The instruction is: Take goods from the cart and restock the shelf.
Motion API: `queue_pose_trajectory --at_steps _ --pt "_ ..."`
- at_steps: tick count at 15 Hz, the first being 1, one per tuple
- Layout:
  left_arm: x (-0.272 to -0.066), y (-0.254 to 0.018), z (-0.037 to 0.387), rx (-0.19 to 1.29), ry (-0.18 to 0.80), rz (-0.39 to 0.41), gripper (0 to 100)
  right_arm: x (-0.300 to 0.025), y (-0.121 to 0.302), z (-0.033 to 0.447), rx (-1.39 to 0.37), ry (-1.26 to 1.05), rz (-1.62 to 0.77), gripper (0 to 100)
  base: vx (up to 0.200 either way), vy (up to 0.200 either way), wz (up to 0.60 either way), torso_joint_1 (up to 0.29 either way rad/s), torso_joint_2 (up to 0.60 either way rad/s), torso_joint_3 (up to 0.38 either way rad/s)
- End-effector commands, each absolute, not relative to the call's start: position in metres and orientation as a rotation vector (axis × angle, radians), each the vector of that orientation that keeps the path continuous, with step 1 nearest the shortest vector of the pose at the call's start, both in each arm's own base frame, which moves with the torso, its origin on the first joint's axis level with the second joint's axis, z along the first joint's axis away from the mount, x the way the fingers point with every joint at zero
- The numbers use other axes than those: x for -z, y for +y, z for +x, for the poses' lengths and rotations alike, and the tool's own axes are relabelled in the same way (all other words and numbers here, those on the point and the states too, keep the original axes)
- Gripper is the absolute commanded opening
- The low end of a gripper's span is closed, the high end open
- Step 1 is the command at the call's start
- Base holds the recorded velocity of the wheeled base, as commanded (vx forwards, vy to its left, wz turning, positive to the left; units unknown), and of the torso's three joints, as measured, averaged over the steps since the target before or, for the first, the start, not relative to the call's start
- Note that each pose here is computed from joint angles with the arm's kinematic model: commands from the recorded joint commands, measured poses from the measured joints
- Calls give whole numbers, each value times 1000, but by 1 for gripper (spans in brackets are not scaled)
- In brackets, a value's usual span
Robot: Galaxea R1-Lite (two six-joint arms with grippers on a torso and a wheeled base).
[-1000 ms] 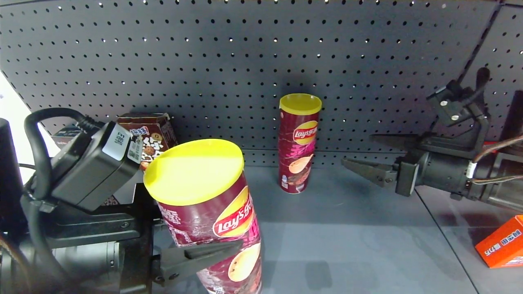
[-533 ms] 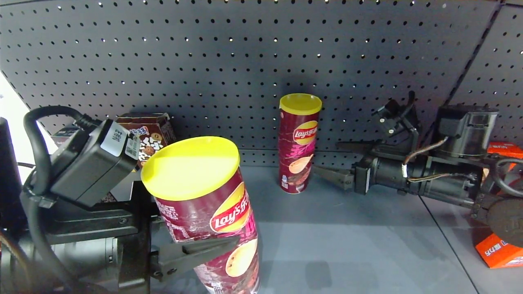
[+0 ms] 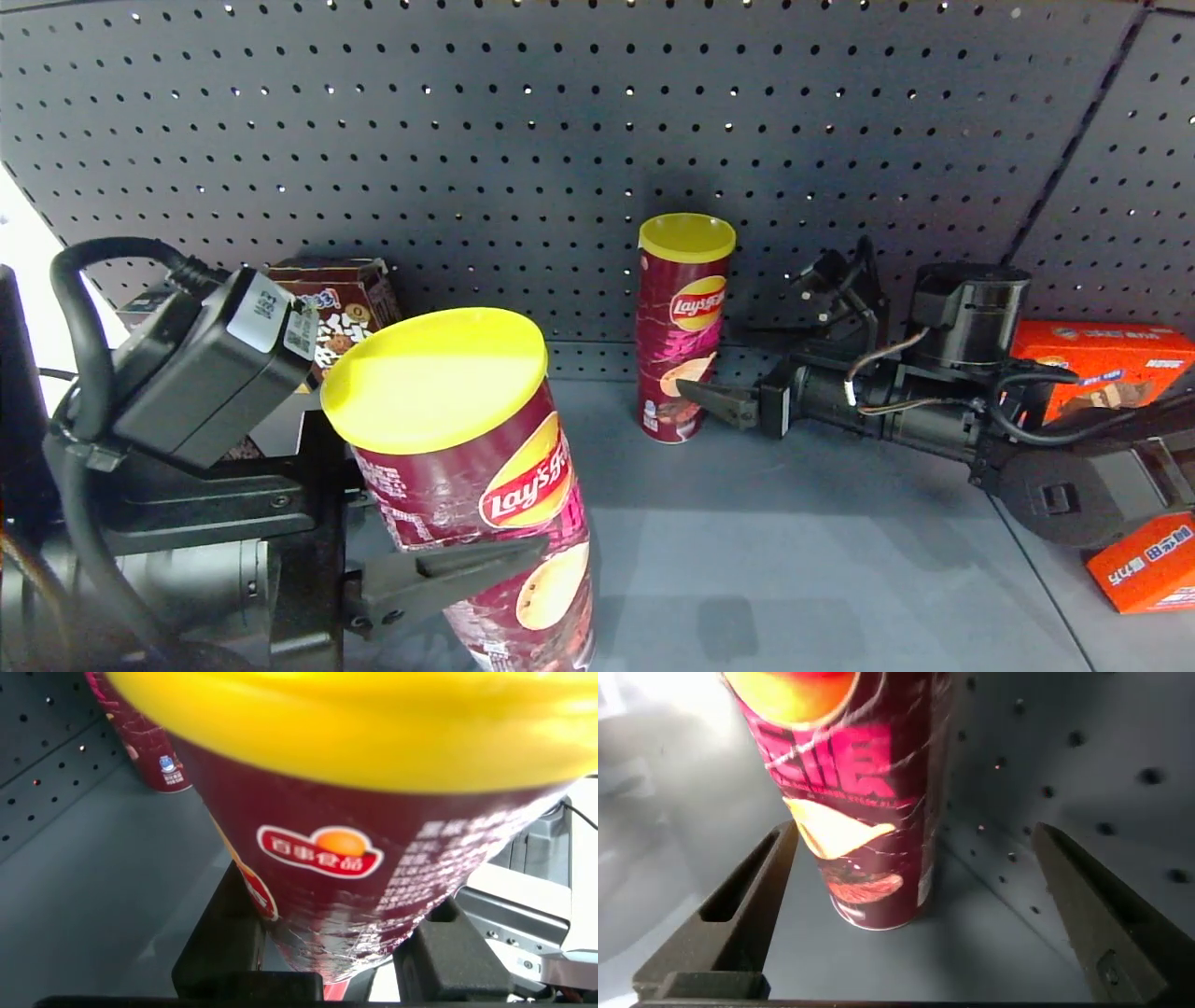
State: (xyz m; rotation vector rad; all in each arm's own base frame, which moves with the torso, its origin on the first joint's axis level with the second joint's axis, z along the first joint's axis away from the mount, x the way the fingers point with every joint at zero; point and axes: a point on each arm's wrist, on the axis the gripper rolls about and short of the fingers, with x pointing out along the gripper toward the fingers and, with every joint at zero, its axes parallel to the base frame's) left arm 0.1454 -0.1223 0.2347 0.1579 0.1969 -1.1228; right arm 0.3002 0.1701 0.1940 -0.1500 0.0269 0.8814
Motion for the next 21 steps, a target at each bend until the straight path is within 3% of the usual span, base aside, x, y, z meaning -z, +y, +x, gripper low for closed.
queue_pose_trajectory --at_steps 1,18,19,21 --pt "-234 -122 145 1123 199 158 0 -187 174 304 -903 42 -151 100 0 0 0 0 0 0" --pt "-227 -121 143 1119 234 142 0 -168 209 325 -998 43 -144 100 0 0 0 0 0 0" --pt "-227 -120 143 1119 233 142 0 -167 210 325 -1002 46 -142 0 0 0 0 0 0 0" --pt "-228 -120 143 1119 231 142 0 -166 212 327 -1010 32 -141 0 0 0 0 0 0 0"
